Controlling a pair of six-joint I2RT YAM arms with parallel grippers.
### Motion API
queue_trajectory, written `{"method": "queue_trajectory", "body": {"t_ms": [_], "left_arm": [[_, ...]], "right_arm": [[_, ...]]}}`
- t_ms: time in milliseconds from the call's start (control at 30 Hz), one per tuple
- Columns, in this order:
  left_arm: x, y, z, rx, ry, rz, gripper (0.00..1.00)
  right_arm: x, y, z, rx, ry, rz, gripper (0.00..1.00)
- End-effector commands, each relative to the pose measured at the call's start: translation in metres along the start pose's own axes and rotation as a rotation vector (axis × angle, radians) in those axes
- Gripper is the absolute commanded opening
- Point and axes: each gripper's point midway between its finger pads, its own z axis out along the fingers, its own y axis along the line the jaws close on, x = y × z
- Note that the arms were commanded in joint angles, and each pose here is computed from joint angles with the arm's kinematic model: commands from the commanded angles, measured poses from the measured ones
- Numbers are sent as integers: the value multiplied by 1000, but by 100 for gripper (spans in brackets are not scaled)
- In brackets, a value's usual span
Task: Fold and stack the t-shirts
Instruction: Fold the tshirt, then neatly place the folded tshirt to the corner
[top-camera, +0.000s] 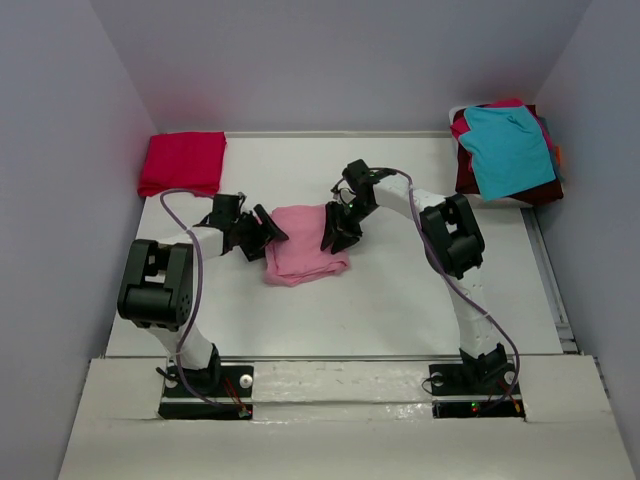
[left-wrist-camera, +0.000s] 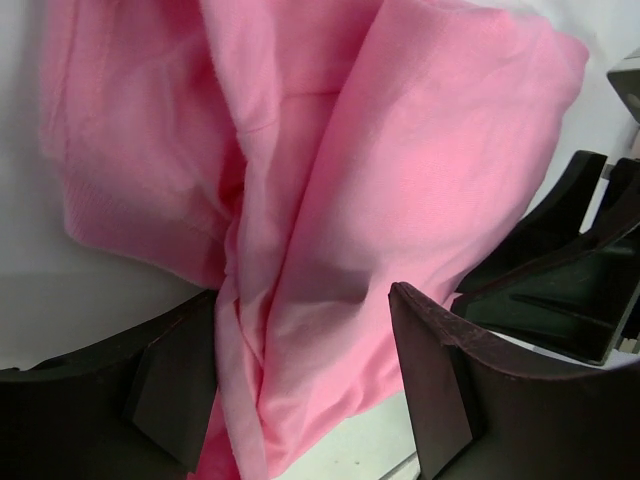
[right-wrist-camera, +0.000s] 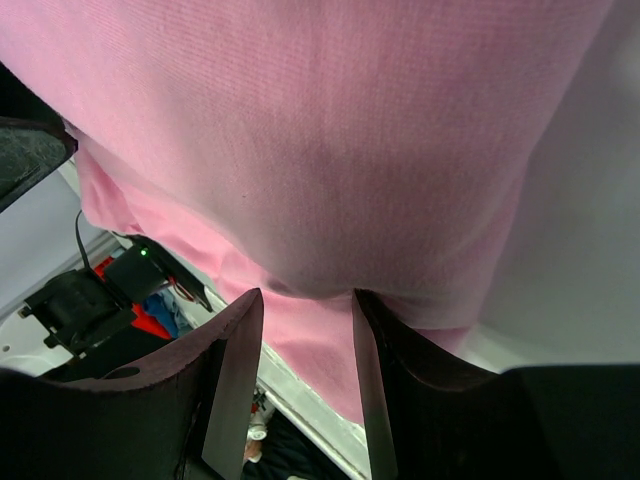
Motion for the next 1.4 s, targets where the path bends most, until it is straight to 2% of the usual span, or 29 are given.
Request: {"method": "queue_trajectory", "body": {"t_ms": [0,267,667,800,900,933,1000,1033,1067,1267,1300,1367], "left_arm": [[28,27,17,-60,108,-26,78],[30,11,32,6,157,0,79],[54,-16,56,118,284,44,78],[58,-18,60,121,301,49,75],[56,-18,60,117,289,50,65],[55,-18,60,114,286,51,46],[55,-18,60,112,289,52,29],[54,-18,61,112,289,58,13],[55,-17,62,109,292,56,8],[52,-19,64,106,278,104,6],[50,-19,64,106,270,116,6],[43,-21,63,91,246,149,6]], "right_arm": [[2,-9,4,36,0,-31,47],[2,-10,4,42,1,-33,47],[2,-12,6,45,5,-31,47],[2,-13,6,49,6,-29,47],[2,-13,6,49,5,-30,47],[2,-12,5,48,4,-31,47],[2,-12,5,49,5,-30,47],[2,-12,5,48,3,-32,47],[2,-12,5,48,3,-32,47],[-2,-13,-4,94,-31,-48,48],[-6,-13,-9,115,-59,-58,50],[-17,-13,-30,193,-162,-75,58]]}}
